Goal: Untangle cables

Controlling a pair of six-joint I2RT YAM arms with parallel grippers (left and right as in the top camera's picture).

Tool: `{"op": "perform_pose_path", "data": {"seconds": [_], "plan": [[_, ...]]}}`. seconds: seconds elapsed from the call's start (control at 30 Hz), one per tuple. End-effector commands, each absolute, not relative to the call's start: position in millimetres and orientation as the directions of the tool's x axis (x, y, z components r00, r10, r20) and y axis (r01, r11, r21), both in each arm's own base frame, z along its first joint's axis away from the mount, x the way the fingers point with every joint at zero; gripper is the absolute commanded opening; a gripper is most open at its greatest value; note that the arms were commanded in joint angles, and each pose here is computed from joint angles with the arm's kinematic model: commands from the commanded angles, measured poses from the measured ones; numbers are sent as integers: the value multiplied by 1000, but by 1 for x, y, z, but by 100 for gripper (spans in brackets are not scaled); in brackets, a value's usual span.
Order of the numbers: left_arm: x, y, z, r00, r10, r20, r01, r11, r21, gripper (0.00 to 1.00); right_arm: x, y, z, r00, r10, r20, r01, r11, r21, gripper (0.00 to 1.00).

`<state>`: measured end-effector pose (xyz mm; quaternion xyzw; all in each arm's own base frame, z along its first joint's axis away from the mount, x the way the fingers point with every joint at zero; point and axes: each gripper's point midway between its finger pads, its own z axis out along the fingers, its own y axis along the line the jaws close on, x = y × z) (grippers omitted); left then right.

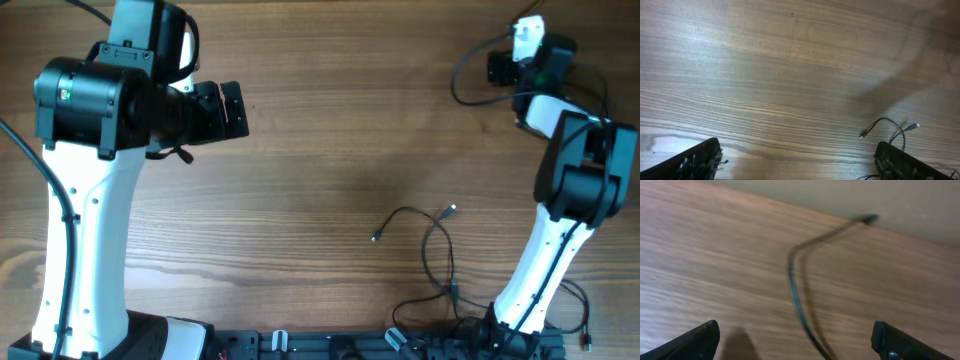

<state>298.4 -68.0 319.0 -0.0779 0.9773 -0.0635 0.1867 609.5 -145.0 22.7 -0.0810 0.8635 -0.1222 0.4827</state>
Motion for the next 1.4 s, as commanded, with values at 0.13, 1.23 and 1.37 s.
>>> {"op": "perform_pose_path", "data": {"seconds": [0.13, 1.23, 1.37], "plan": [[301, -67, 321, -913, -158, -376, -112, 984, -141, 100, 601, -122, -38, -597, -181, -781, -67, 982, -177, 5], [301, -62, 277, -950, -148, -273, -133, 988, -74, 100, 405, -92, 13, -769, 637, -52, 610, 756, 237, 4], [309, -64, 280, -940, -150, -305, -130, 988, -86, 100, 389, -116, -23, -743, 655, -136, 647, 756, 105, 4]]}}
